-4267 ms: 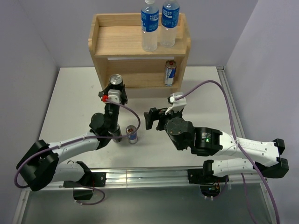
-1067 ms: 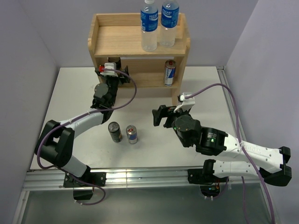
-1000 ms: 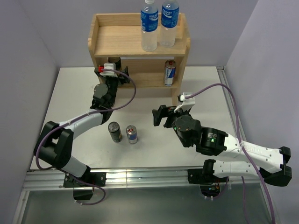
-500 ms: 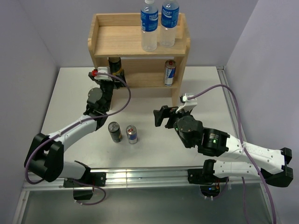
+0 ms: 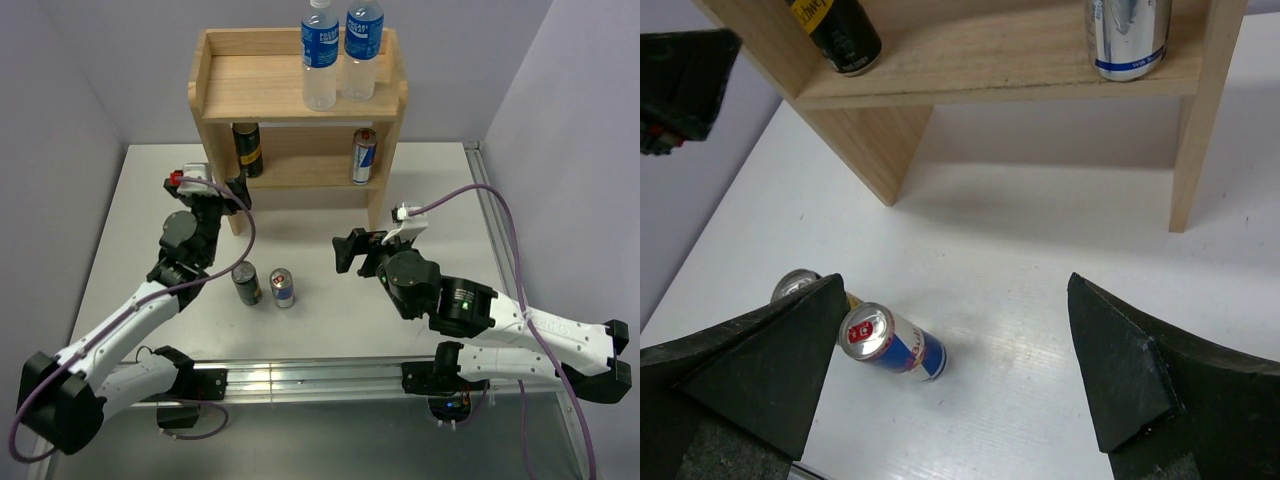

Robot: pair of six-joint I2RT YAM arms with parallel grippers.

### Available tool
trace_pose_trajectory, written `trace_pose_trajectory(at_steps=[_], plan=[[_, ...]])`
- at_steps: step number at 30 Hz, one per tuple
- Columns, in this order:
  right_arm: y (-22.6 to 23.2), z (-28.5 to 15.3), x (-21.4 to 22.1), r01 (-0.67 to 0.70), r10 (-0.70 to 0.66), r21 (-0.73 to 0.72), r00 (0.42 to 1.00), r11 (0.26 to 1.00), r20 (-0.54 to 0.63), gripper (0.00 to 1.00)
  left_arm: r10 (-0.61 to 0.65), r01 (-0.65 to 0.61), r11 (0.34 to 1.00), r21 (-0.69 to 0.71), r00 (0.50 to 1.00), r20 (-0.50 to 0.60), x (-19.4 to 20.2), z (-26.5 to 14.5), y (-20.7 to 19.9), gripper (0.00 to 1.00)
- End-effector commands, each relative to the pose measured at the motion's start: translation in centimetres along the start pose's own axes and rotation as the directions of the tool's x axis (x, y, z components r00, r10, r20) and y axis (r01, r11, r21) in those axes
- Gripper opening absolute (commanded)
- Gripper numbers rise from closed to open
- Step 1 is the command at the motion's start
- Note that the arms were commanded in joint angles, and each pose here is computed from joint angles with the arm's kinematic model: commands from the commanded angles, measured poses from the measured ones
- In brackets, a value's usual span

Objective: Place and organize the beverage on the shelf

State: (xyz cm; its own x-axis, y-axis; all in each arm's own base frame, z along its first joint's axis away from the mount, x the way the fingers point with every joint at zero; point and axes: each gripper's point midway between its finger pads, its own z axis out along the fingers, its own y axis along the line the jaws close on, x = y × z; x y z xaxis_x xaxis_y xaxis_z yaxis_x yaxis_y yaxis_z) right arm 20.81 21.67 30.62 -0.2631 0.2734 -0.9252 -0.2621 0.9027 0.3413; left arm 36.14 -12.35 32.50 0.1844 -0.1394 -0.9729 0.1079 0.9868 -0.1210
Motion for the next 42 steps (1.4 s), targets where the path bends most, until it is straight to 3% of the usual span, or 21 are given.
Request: trace_pose_trajectory(at_steps=[1, 5, 6, 9, 13, 22, 31, 37, 42], plan=[[-0.2, -0.4, -0.7, -0.047, 0.047, -0.006, 0.999, 0.999, 0.019, 0.99, -0.031, 0.022, 0.997, -0.07, 0.992, -0.126, 1.5, -2.3, 1.3, 0.98], [-0.4, -0.7, -0.9, -0.057, 0.057, -0.015, 0.998, 0.998, 0.02, 0.99, -0.061, 0.03, 0.994, -0.102, 0.949, -0.31, 4.4, -4.4, 1.5, 0.98], [-0.5, -0.7, -0.8, -0.057, 0.057, -0.015, 0.998, 0.998, 0.02, 0.99, -0.062, 0.012, 0.993, -0.12, 0.907, -0.416, 6.8, -5.7, 1.8, 0.98], [-0.8, -1.0, -0.9, -0.057, 0.057, -0.016, 0.998, 0.998, 0.019, 0.99, -0.092, 0.026, 0.992, -0.125, 0.824, -0.559, 9.5, -7.6, 1.0, 0.98], [-1.3, -1.5, -1.1, -0.065, 0.065, -0.013, 0.998, 0.998, 0.02, 0.99, -0.115, 0.02, 0.988, -0.154, 0.764, -0.635, 11.3, -10.3, 0.6, 0.98], [-2.1, -2.3, -1.5, -0.086, 0.086, -0.015, 0.996, 0.996, 0.024, 0.99, -0.237, 0.158, 0.971, -0.177, 0.674, -0.7, 12.7, -13.7, -1.3, 0.99], [-2.8, -2.9, -1.9, -0.096, 0.096, -0.004, 0.995, 0.995, 0.03, 0.99, -0.238, 0.14, 0.971, -0.192, 0.574, -0.784, 16.6, -17.0, -2.7, 0.99], [-3.2, -3.1, -2.1, -0.098, 0.098, 0.003, 0.995, 0.995, 0.034, 0.99, -0.228, 0.041, 0.967, -0.251, 0.575, -0.786, 18.7, -18.3, -1.7, 0.99], [-3.4, -3.2, -2.2, -0.098, 0.098, 0.008, 0.995, 0.995, 0.038, 0.99, -0.291, 0.067, 0.946, -0.317, 0.605, -0.741, 19.5, -18.4, -1.6, 0.99]])
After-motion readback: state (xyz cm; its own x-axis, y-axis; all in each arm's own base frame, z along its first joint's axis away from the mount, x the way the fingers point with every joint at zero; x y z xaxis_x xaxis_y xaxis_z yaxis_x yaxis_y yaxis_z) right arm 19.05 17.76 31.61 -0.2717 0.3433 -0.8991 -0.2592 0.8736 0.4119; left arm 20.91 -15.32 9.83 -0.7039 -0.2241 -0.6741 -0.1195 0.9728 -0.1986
